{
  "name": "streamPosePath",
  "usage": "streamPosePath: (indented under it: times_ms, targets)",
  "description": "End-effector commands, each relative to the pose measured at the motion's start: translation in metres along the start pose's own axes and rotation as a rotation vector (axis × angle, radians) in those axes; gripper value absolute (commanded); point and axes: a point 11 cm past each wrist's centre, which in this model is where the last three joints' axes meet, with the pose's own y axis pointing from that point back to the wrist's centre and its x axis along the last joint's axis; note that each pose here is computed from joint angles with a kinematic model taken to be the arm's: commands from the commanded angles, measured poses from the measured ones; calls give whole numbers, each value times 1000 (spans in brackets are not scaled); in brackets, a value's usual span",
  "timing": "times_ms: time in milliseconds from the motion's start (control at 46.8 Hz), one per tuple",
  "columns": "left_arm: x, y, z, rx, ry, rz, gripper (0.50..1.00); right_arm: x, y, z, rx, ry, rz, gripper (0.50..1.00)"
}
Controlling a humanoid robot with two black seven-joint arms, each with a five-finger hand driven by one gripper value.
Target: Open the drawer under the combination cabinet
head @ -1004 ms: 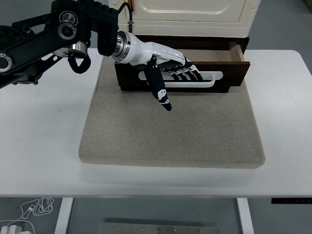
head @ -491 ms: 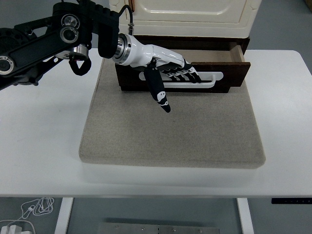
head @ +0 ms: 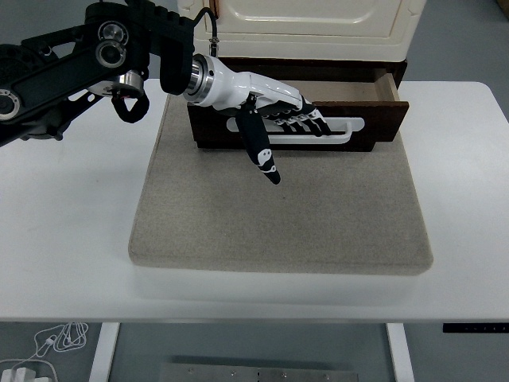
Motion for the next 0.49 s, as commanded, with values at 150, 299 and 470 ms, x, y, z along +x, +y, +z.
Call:
streamPosePath:
  times_ms: [150,299,470]
  targets:
    - [0,1,3,-15,14,-4,990,0,0,0,0,0,0,928]
    - [0,1,4,-19,17,-5,992,0,0,0,0,0,0,928]
    - [0,2,5,-24,29,-11,992,0,0,0,0,0,0,928]
